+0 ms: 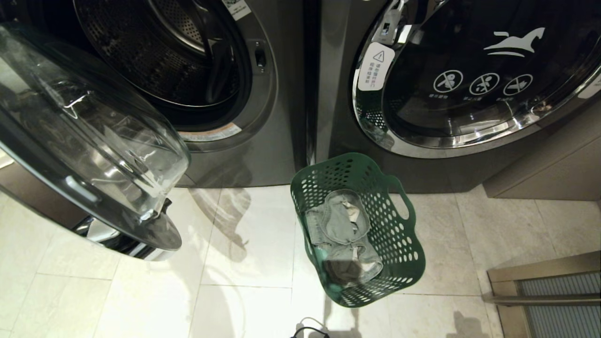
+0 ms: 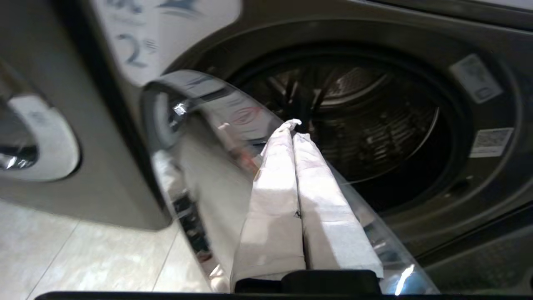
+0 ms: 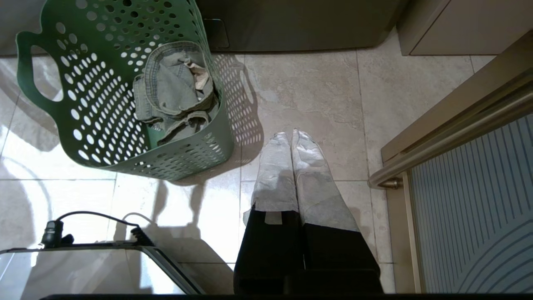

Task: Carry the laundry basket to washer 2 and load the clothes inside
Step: Open the lid of the washing machine

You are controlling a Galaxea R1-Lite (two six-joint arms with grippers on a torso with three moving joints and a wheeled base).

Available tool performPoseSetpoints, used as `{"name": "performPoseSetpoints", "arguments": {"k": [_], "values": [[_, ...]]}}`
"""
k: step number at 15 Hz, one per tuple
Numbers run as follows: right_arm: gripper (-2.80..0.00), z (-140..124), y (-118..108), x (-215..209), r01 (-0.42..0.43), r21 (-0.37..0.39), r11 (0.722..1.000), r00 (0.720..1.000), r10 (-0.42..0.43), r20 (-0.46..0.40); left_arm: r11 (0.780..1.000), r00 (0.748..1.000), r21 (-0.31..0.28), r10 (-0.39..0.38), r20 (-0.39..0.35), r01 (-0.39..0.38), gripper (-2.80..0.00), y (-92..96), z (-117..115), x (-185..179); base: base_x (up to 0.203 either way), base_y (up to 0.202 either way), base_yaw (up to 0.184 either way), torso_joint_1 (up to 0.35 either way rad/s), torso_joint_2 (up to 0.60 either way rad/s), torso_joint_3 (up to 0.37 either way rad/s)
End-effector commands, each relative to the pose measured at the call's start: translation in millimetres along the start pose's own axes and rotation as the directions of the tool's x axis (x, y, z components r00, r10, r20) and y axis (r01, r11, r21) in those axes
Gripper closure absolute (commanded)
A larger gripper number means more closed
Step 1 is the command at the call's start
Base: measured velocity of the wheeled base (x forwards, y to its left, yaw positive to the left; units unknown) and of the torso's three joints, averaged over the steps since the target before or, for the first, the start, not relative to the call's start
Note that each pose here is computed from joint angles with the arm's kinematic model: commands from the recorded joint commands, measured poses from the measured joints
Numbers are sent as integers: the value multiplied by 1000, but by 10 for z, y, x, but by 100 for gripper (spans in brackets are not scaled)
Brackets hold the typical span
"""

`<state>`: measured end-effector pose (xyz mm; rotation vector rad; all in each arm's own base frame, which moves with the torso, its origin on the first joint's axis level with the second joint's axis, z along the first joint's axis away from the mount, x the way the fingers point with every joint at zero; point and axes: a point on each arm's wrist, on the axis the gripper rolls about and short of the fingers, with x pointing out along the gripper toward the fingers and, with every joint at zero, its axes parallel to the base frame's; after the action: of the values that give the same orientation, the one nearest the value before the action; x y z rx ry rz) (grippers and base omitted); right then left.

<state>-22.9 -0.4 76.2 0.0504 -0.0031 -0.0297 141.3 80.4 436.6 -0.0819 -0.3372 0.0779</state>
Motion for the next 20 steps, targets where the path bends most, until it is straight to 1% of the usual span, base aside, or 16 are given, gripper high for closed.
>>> {"name": "performPoseSetpoints", "arguments": {"k": [1,2,3,4,6,7,8,9,10,11,12,14,15,18,19,20], "values": [[0,1,0,0,-1,0,1000,1000,1,0,991,991,-4,-131,-15,131,0,-280,-52,54,0,0,0,0,0,0],[0,0,0,1,1,0,1000,1000,-1,-1,984,985,32,-174,-6,174,0,-434,-44,66,0,0,0,0,0,0],[0,2,0,0,0,0,1000,1000,0,0,971,981,155,-190,29,183,0,-557,41,52,0,0,0,0,0,0],[0,-1,0,1,-1,1,1000,1000,1,-1,955,976,246,-194,94,166,0,-623,225,-2,0,0,0,0,0,0],[0,2,0,0,-1,1,1000,1000,1,0,942,964,314,-184,193,117,0,-675,542,-157,0,0,0,0,0,0],[0,-1,0,1,-1,0,1000,1000,1,-1,941,964,317,-187,188,121,0,-690,572,-215,0,0,0,0,0,0],[0,3,0,0,-1,0,1000,1000,1,1,941,960,300,-216,175,157,0,-724,567,-260,0,0,0,0,0,0],[0,-1,0,1,-1,0,1000,1000,1,-1,940,949,278,-255,183,199,0,-772,587,-293,0,0,0,0,0,0],[0,-1,0,1,-1,0,1000,1000,1,-1,932,930,257,-310,197,256,0,-839,622,-362,0,0,0,0,0,0],[0,0,0,1,-1,1,1000,1000,1,0,925,921,279,-324,218,259,0,-871,674,-428,0,0,0,0,0,0],[0,2,0,0,-1,1,1000,1000,1,0,921,926,342,-281,250,187,0,-865,750,-485,0,0,0,0,0,0],[0,3,0,0,-1,1,1000,1000,1,0,932,943,357,-168,286,58,0,-821,845,-593,0,0,0,0,0,0],[0,0,0,1,0,0,1000,1000,0,-1,931,951,365,-134,279,25,0,-799,864,-650,0,0,0,0,0,0],[0,4,0,0,-1,0,1000,1000,1,1,934,945,357,-144,294,31,0,-803,923,-697,0,0,0,0,0,0],[0,-1,0,1,-1,0,1000,1000,1,-1,931,938,361,-170,302,53,0,-813,960,-713,0,0,0,0,0,0],[0,-1,0,1,1,0,1000,1000,-1,-1,928,938,366,-191,289,76,0,-818,941,-700,0,0,0,0,0,0]]}}
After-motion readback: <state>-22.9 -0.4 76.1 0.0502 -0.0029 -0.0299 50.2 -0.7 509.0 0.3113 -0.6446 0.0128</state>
